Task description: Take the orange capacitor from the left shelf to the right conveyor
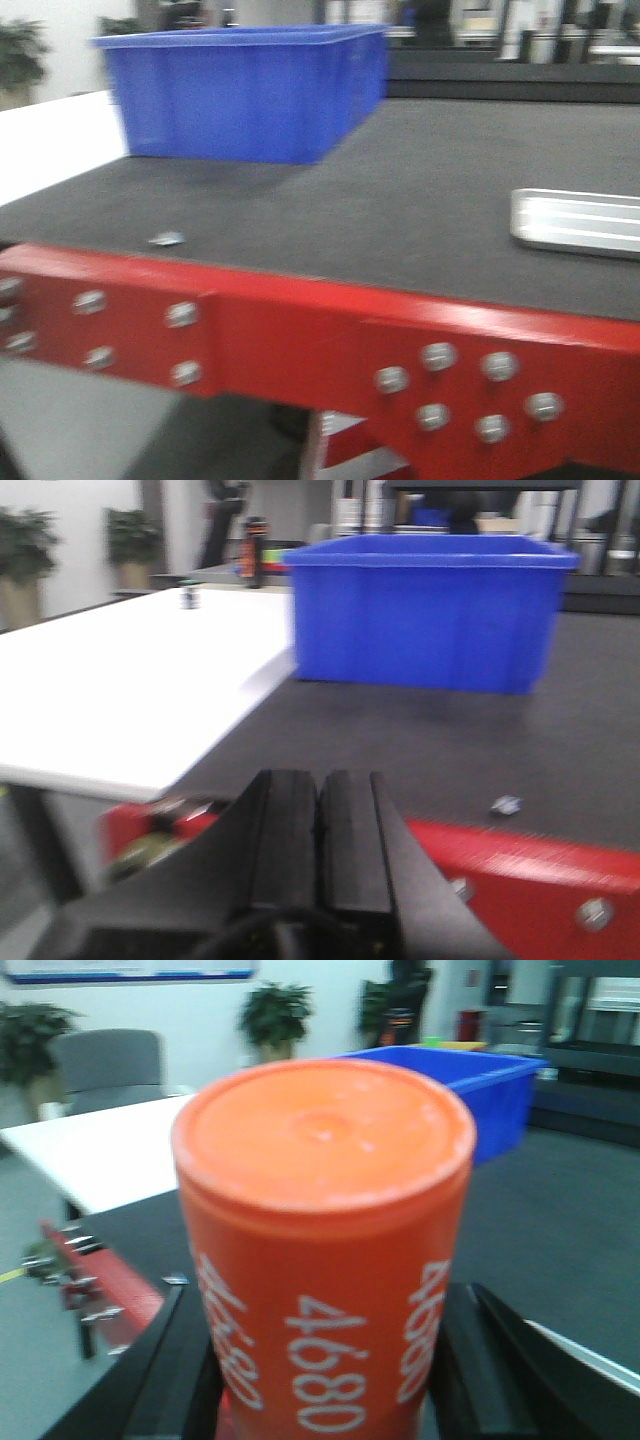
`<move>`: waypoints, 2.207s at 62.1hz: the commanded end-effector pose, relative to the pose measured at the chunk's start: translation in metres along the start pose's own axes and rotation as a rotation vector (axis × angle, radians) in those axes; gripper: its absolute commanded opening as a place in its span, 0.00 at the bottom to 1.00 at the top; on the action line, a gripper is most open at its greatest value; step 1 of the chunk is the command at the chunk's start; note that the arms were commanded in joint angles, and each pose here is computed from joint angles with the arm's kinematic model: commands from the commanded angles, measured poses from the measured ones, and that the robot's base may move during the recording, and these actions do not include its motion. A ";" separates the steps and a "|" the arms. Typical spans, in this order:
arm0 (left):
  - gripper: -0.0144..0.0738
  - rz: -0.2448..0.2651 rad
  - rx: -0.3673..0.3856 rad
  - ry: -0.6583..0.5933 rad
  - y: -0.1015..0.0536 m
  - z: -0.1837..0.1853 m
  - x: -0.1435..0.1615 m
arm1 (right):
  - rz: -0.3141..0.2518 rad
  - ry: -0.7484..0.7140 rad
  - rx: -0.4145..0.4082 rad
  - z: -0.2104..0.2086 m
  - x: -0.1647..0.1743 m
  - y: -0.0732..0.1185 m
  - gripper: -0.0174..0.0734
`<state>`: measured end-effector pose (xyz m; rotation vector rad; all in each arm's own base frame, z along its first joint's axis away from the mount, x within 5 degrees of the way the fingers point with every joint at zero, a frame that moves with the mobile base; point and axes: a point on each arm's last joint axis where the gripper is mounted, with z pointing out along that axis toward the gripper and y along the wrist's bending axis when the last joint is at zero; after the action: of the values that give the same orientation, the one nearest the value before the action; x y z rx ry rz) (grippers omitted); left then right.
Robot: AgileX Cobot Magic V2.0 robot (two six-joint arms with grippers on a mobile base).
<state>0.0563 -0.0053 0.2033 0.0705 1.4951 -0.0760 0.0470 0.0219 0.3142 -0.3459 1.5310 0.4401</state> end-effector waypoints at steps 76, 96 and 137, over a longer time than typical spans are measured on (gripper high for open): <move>0.04 -0.007 0.014 -0.081 -0.001 0.000 -0.010 | -0.017 -0.172 -0.074 0.019 -0.028 0.009 0.26; 0.04 -0.007 0.014 -0.081 -0.001 0.000 -0.010 | -0.001 0.077 -0.041 0.148 -0.025 0.010 0.26; 0.04 -0.007 0.014 -0.081 -0.001 0.000 -0.010 | -0.058 0.093 -0.027 0.281 0.104 -0.029 0.26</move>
<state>0.0562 -0.0058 0.2033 0.0765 1.4948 -0.0825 0.2958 0.1378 0.1882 -0.4646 1.8271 0.3936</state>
